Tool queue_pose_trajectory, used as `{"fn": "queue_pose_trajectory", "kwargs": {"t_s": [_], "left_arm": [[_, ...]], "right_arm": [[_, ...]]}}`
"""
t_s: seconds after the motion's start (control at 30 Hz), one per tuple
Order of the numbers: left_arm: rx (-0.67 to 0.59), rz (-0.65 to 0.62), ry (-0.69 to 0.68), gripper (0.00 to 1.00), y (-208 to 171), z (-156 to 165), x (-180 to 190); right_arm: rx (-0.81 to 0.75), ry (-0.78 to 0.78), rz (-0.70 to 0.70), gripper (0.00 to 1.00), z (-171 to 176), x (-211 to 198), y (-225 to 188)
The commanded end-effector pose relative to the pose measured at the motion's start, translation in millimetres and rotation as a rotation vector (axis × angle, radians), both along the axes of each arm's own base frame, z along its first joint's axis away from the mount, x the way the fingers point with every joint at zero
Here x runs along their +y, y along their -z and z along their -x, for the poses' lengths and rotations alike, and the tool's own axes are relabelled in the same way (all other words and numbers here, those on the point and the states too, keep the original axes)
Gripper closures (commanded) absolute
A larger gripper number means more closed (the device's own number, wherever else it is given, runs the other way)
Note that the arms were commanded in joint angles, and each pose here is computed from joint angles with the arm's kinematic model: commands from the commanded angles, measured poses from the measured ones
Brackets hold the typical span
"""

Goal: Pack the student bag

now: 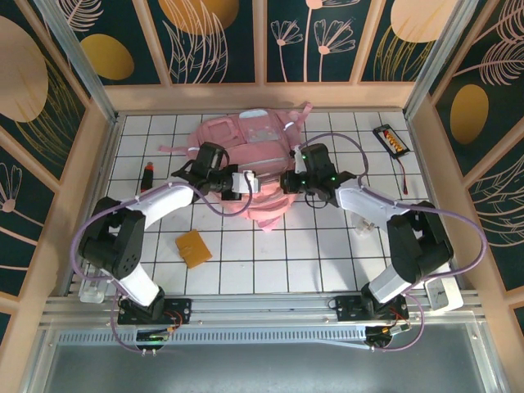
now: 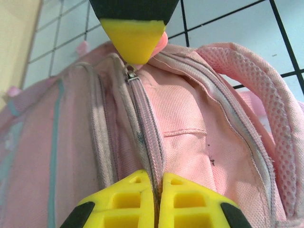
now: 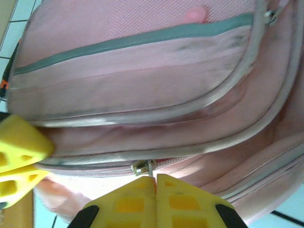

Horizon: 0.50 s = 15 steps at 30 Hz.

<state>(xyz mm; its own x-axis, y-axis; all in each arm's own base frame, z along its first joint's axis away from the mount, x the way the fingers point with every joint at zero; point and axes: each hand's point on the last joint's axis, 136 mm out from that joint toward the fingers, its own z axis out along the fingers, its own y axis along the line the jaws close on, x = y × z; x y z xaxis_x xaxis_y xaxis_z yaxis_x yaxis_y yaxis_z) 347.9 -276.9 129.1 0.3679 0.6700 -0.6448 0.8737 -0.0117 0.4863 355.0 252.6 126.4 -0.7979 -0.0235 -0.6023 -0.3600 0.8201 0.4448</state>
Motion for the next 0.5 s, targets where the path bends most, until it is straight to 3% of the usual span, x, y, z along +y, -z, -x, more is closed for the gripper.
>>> {"fn": "queue_pose_trajectory", "kwargs": {"t_s": [0.0,0.17,0.27,0.37,0.47], "left_arm": [[-0.031,0.030,0.026,1.00,-15.0,7.1,18.4],[-0.102,-0.034,0.124,1.00,1.2,33.2,30.8],[-0.138,-0.026,0.061,1.00,0.1,28.3,38.8],[-0.106,-0.058,-0.002,1.00,1.2,18.8,47.1],[-0.116,-0.009,-0.030,1.00,-10.1,13.2,45.4]], "right_arm": [[-0.058,0.262,0.241,1.00,-51.3,-83.3,31.3],[-0.112,0.316,0.200,1.00,-100.3,-99.4,24.3],[-0.099,0.273,0.182,1.00,-117.6,-98.6,19.1],[-0.067,0.176,0.153,1.00,-102.7,-87.9,14.8],[-0.021,0.121,0.082,1.00,-73.7,-78.6,13.1]]}}
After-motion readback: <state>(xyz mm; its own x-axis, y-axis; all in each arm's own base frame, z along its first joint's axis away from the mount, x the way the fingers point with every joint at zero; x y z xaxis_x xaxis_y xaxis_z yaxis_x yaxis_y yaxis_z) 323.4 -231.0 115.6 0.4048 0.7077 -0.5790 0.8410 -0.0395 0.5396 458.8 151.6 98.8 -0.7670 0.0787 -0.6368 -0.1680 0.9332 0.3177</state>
